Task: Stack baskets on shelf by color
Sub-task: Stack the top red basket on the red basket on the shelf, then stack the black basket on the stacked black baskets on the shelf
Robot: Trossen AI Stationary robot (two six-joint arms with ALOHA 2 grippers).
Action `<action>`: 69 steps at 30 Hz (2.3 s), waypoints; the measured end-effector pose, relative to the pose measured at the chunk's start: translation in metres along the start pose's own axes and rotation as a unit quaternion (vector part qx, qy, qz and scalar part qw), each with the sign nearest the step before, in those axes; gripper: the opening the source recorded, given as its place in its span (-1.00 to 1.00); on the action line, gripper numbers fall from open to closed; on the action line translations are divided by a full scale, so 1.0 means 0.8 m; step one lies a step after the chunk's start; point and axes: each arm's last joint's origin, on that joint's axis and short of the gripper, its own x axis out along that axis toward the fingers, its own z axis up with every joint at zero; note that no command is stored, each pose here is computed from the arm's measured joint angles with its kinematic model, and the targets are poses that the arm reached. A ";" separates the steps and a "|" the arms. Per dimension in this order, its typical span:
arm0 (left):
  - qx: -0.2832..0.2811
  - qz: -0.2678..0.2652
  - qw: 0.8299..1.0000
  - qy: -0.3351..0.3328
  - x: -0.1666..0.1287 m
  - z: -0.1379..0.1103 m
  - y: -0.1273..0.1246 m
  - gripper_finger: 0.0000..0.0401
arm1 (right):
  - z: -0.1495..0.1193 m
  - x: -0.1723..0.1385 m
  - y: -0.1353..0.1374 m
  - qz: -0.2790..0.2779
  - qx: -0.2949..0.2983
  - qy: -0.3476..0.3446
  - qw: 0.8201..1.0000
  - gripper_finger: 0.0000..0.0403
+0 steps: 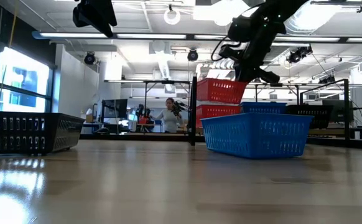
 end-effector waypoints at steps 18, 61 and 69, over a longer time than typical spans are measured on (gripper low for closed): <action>0.001 0.000 1.000 0.000 0.000 0.000 0.000 -0.12 | 0.009 0.025 -0.002 -0.002 0.030 0.010 0.999 -1.00; -0.001 0.002 1.000 -0.001 0.000 0.000 0.001 -0.12 | 0.009 0.036 -0.004 -0.039 0.043 -0.009 0.998 -0.54; -0.005 -0.003 1.000 0.002 0.000 0.000 0.000 -0.12 | 0.008 0.008 0.000 -0.011 0.027 -0.034 0.999 -0.50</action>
